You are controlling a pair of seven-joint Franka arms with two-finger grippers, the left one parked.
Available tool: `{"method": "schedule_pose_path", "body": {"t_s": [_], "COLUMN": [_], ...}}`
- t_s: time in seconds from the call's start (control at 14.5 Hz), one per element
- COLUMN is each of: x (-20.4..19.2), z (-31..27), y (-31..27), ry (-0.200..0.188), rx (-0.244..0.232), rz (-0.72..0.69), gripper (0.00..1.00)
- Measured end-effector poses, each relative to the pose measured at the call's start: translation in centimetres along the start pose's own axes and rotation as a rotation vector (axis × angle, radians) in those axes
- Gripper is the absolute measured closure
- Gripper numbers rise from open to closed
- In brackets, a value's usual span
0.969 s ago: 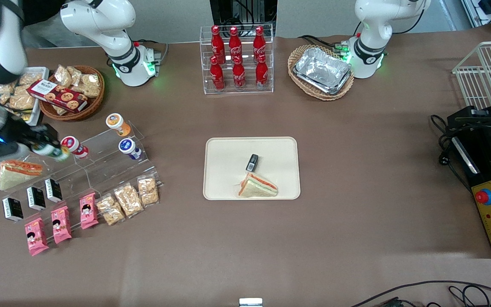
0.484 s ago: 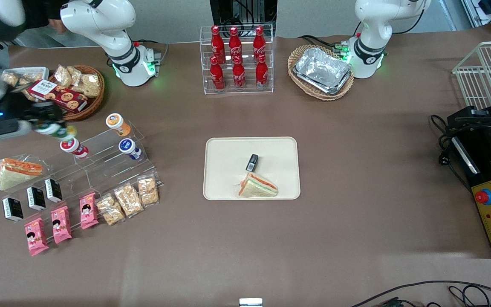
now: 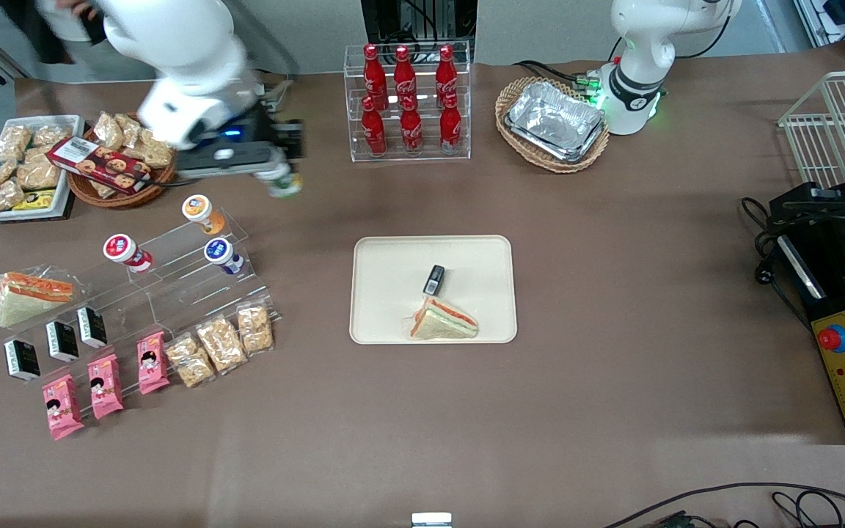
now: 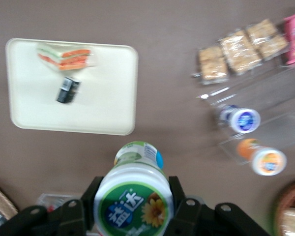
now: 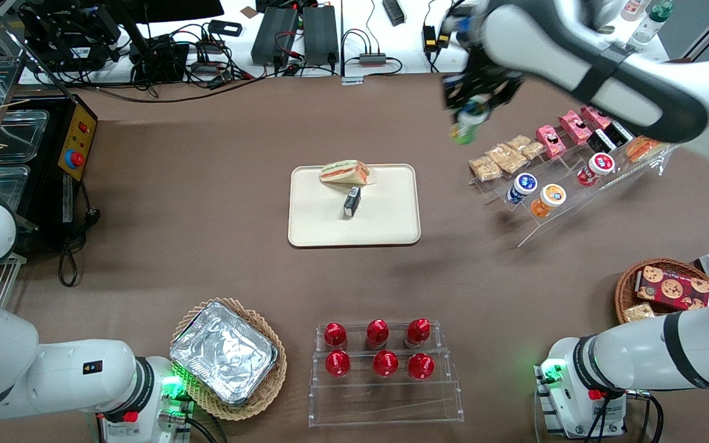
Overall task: Place green gum on tray
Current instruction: 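Carry the gum bottle over the cream tray with the right gripper, then lower the gum bottle onto the tray and open the right gripper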
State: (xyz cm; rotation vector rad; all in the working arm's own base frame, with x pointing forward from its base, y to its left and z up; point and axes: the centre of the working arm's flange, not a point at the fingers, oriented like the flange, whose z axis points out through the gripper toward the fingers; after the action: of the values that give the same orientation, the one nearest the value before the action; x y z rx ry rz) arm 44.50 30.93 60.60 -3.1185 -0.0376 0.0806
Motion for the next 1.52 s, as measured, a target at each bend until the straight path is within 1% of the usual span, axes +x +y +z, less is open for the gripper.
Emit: {"method": "schedule_pose_path", "body": {"t_s": [0.14, 0.28, 0.35, 0.42, 0.62, 0.76, 0.9, 1.04, 1.31, 1.52], "x": [-0.1, 0.4, 0.4, 0.2, -1.0, -1.6, -1.5, -0.8, 1.0, 1.4], "z": [4.5, 11.1, 14.5, 17.8, 25.6, 29.7, 32.7, 34.5, 36.6, 37.9], "y": [-4.2, -6.5, -7.3, -7.9, -10.1, -11.6, -12.2, -11.7, -10.1, -9.6], "ry": [0.004, 0.003, -0.004, -0.008, -0.013, -0.017, -0.021, -0.024, -0.017, -0.024], "rx": [0.030, 0.067, 0.079, 0.080, 0.024, 0.008, 0.009, 0.009, 0.008, 0.008], "rz": [0.006, 0.006, 0.014, 0.019, 0.021, 0.018, 0.015, 0.021, 0.045, 0.051], "gripper": [0.41, 0.41, 0.41, 0.41, 0.41, 0.41, 0.41, 0.41, 0.41, 0.41]}}
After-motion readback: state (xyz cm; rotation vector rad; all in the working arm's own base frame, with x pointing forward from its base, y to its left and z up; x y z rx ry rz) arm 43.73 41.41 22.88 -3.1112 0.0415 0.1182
